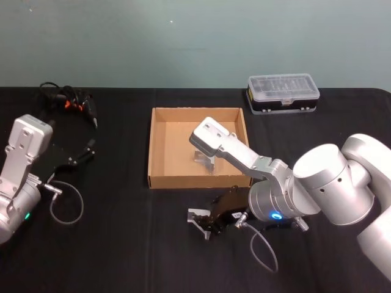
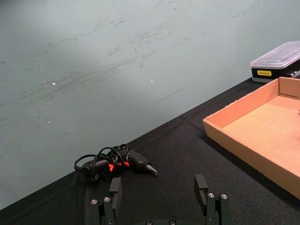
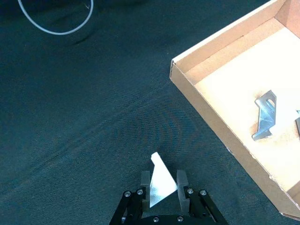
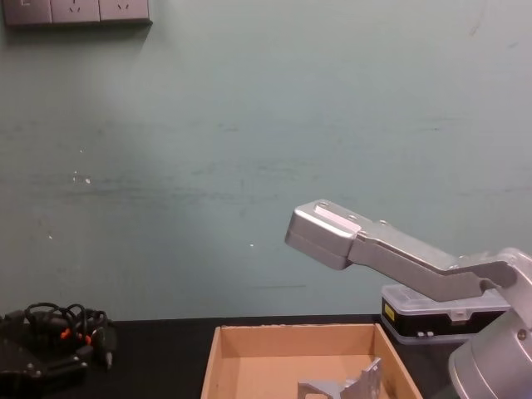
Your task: Use one hand to pick up the angle iron from the table and place it into the box.
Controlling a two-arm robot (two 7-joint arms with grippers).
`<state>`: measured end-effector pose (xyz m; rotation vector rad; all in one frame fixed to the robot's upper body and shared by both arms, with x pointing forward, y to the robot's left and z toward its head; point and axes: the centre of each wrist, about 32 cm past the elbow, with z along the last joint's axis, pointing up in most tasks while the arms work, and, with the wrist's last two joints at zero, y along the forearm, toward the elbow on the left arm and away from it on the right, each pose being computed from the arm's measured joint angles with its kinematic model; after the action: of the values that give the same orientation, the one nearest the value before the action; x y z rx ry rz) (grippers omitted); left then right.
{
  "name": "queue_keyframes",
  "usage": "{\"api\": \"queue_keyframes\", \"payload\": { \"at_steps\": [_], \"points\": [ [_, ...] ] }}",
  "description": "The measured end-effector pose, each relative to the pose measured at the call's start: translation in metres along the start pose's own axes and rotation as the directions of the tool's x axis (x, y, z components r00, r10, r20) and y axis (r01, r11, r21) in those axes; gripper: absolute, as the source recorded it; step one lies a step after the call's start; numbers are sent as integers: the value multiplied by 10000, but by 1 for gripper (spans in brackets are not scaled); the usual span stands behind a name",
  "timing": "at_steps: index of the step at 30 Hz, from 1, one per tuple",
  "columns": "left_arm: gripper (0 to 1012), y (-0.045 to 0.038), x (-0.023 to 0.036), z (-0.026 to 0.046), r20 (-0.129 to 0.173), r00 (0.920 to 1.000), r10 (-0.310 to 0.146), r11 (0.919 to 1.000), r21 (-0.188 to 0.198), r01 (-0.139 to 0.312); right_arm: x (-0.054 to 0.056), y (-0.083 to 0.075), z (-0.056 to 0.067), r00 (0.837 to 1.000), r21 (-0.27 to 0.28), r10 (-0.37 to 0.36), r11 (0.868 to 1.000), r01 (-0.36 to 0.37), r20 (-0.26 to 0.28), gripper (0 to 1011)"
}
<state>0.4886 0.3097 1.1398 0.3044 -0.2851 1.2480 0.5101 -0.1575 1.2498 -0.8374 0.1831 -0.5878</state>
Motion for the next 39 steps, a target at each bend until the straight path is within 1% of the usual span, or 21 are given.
{"api": "queue_keyframes", "payload": {
  "at_steps": [5, 8, 9, 12, 13, 15, 16, 17, 18, 19, 21, 22, 23, 25, 27, 28, 29, 33, 34, 35, 39],
  "points": [
    [1011, 0, 0, 0, 0, 10000, 0, 10000, 0, 0, -2, -40, 5, 10000, 241, -43, 9997, 42, 51, 341],
    [1011, 0, 0, 0, 1, 10000, 0, 10000, 0, 0, 16, -108, 34, 9998, 569, -163, 9983, 157, 95, 341],
    [1012, 0, 0, 0, 0, 10000, 0, 10000, 1, 0, 31, -153, 59, 9997, 814, -249, 9964, 241, 86, 341],
    [1011, 0, 0, 0, 0, 10000, 0, 10000, 0, 0, 64, -230, 102, 9990, 1247, -435, 9913, 427, 43, 341],
    [1012, 0, 0, 0, 0, 10000, 0, 10000, 0, 0, 92, -274, 135, 9983, 1536, -582, 9865, 573, 15, 341],
    [1011, 0, 0, 0, 0, 10000, 0, 10000, 0, 0, 121, -305, 167, 9973, 1780, -738, 9813, 728, -8, 341],
    [1011, 0, 0, 0, 1, 10000, 0, 10000, 0, 0, 159, -324, 202, 9958, 2032, -916, 9749, 912, -72, 341],
    [1011, 0, 0, 0, 0, 10000, 0, 10000, 1, 0, 178, -328, 214, 9948, 2140, -1011, 9716, 1011, -114, 341],
    [1011, 0, 0, 0, 0, 10000, 0, 10000, 1, 0, 197, -329, 225, 9938, 2241, -1099, 9683, 1105, -150, 341],
    [1011, 0, 0, 0, 0, 10000, 0, 10000, 1, 0, 247, -321, 248, 9913, 2444, -1291, 9607, 1317, -267, 341],
    [1011, 0, 0, 0, -1, 10000, 0, 10000, 0, 0, 318, -290, 285, 9875, 2675, -1515, 9506, 1578, -442, 341],
    [1011, 0, 0, 0, 0, 10000, 0, 10000, 0, 0, 318, -290, 285, 9875, 2675, -1515, 9506, 1578, -442, 341],
    [1011, 0, 0, 0, 0, 10000, 1, 10000, 1, -1, 364, -259, 311, 9851, 2805, -1631, 9444, 1716, -536, 341],
    [1011, 0, 0, 0, 1, 10000, 1, 10000, 0, -1, 436, -207, 353, 9807, 2894, -1829, 9371, 1950, -686, 341],
    [1011, 0, 0, 0, 0, 10000, 0, 10000, 1, 0, 502, -142, 388, 9763, 2872, -2011, 9333, 2157, -796, 341],
    [1011, 0, 0, 0, 0, 10000, 0, 10000, 1, 0, 502, -142, 388, 9763, 2872, -2011, 9333, 2157, -796, 341],
    [1012, 0, 0, 0, 0, 10000, 0, 10000, 0, 0, 541, -106, 420, 9737, 2833, -2125, 9317, 2273, -824, 341],
    [1011, 0, 0, 0, 0, 10000, -1, 10000, 1, 1, 653, 54, 488, 9674, 2429, -2381, 9367, 2521, -859, 341],
    [1011, 0, 0, 0, 0, 10000, 0, 10000, 1, 0, 653, 54, 488, 9674, 2429, -2381, 9367, 2521, -859, 341],
    [1011, 0, 0, 0, 0, 10000, 0, 10000, 0, 0, 691, 111, 504, 9656, 2269, -2447, 9389, 2586, -878, 341],
    [1011, 0, 0, 0, 0, 10000, 0, 10000, 0, 0, 763, 236, 535, 9629, 1937, -2545, 9439, 2674, -893, 341]
  ]
}}
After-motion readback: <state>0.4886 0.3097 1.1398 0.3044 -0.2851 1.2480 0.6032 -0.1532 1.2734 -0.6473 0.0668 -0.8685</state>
